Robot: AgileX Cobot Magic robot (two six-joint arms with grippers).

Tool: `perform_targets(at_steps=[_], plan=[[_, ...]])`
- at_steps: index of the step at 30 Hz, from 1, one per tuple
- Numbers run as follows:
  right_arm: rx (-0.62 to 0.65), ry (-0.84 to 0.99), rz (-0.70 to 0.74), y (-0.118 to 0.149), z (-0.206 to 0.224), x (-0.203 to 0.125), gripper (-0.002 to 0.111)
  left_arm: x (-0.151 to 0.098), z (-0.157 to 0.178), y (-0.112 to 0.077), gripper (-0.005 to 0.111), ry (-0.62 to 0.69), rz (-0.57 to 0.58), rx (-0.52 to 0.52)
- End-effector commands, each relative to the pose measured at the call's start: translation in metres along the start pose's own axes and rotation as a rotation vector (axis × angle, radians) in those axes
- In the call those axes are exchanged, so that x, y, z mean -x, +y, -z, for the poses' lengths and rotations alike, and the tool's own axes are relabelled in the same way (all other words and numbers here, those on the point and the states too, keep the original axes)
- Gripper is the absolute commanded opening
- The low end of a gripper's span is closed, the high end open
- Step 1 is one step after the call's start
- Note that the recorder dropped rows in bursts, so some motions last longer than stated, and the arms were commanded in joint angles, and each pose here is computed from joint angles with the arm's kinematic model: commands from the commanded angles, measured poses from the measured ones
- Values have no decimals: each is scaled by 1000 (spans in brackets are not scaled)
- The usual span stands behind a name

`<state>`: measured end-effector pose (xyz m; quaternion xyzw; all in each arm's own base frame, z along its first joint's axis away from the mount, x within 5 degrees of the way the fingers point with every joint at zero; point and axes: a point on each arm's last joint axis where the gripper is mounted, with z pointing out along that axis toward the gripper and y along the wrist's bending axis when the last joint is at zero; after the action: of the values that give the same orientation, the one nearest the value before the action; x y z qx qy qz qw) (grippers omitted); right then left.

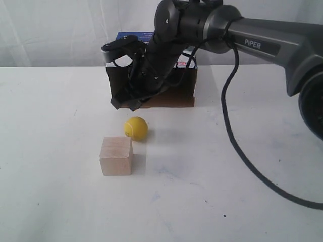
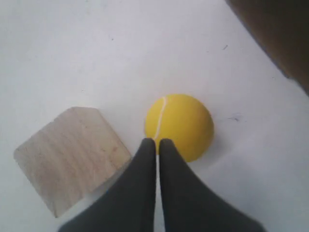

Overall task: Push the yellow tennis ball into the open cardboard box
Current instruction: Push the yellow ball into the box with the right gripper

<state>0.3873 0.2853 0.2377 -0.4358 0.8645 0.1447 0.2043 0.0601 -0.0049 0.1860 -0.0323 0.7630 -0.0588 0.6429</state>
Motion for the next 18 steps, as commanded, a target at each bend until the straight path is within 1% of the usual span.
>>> perform_targets(at_steps=[1, 6, 10, 11, 14, 18], plan=[[32, 16, 26, 10, -12, 1, 3, -1, 0, 0, 0, -1, 3, -6], [38, 34, 22, 10, -20, -2, 3, -1, 0, 0, 0, -1, 3, -6], [26, 58, 27, 4, -42, -8, 3, -1, 0, 0, 0, -1, 3, -6], [-9, 49, 40, -1, -55, -9, 3, -1, 0, 0, 0, -1, 3, -6], [-78, 26, 62, -16, -76, -13, 3, -1, 0, 0, 0, -1, 3, -6], [-196, -49, 9, -55, -88, -13, 3, -1, 0, 0, 0, -1, 3, -6]])
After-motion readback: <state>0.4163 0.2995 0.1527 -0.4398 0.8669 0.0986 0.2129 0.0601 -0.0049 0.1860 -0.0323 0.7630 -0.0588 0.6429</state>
